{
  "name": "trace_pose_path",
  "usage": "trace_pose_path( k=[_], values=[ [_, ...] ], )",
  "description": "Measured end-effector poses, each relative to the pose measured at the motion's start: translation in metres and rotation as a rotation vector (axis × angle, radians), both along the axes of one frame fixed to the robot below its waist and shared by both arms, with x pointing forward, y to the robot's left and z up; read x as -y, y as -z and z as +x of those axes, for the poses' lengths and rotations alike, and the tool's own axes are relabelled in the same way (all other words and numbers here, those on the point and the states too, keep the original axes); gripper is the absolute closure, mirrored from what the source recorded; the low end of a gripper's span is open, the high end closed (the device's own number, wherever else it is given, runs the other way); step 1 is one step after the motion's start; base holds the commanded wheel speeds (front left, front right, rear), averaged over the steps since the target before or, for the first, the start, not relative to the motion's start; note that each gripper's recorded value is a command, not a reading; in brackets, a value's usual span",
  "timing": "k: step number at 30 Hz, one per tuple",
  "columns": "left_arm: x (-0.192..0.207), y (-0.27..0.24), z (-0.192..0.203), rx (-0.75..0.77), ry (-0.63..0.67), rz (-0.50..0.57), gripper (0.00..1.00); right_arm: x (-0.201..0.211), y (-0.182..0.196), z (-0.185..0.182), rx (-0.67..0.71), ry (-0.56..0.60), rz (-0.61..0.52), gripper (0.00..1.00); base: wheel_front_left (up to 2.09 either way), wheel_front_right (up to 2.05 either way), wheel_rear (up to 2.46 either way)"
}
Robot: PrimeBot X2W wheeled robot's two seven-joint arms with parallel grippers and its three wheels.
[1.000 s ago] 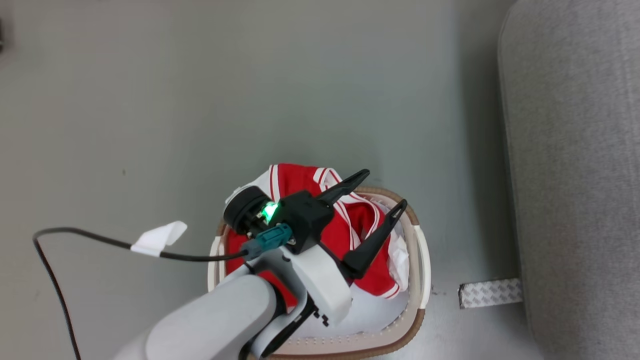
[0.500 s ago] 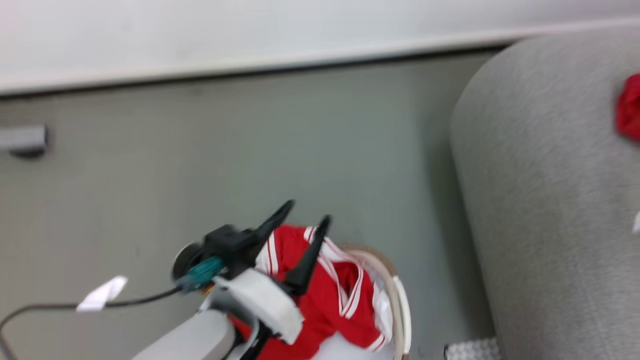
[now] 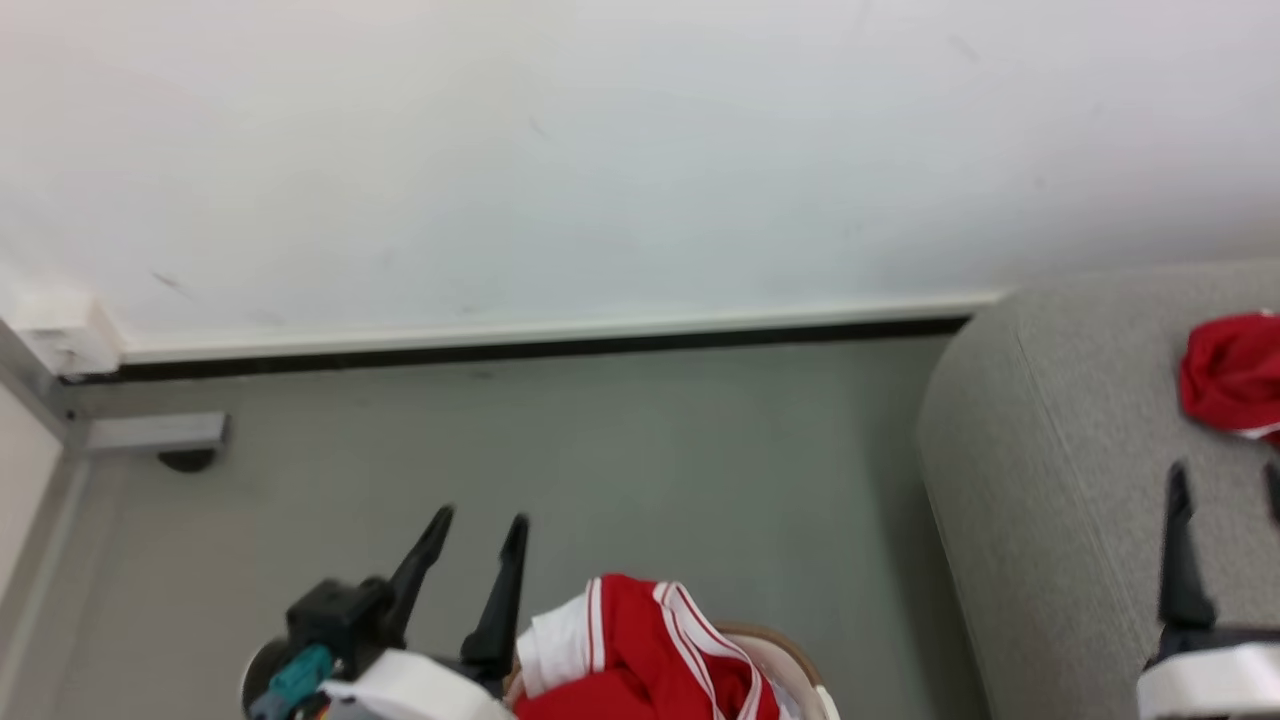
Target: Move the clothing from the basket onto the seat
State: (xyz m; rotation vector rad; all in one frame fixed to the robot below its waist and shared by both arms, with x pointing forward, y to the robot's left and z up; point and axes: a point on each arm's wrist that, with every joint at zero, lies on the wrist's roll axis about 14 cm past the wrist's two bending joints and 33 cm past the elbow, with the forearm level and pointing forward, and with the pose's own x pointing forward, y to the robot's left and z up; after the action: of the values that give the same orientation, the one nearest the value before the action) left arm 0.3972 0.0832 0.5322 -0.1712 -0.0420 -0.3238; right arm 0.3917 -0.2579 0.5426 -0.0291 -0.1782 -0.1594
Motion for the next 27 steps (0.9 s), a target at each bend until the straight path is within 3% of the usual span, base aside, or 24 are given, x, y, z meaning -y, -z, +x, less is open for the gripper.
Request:
trace_pose_path(
  k=[9, 27],
  values=[
    [-0.06, -0.001, -0.046, 0.049, -0.202, 0.0, 0.0, -0.065, 0.021, -0.029, -0.047, -0.192, 0.057, 0.0, 0.0, 0.0, 0.0],
    [-0.09, 0.013, -0.066, 0.051, -0.283, -0.004, 0.0, -0.092, 0.044, -0.042, -0.115, -0.27, 0.109, 0.0, 0.0, 0.0, 0.0]
  ],
)
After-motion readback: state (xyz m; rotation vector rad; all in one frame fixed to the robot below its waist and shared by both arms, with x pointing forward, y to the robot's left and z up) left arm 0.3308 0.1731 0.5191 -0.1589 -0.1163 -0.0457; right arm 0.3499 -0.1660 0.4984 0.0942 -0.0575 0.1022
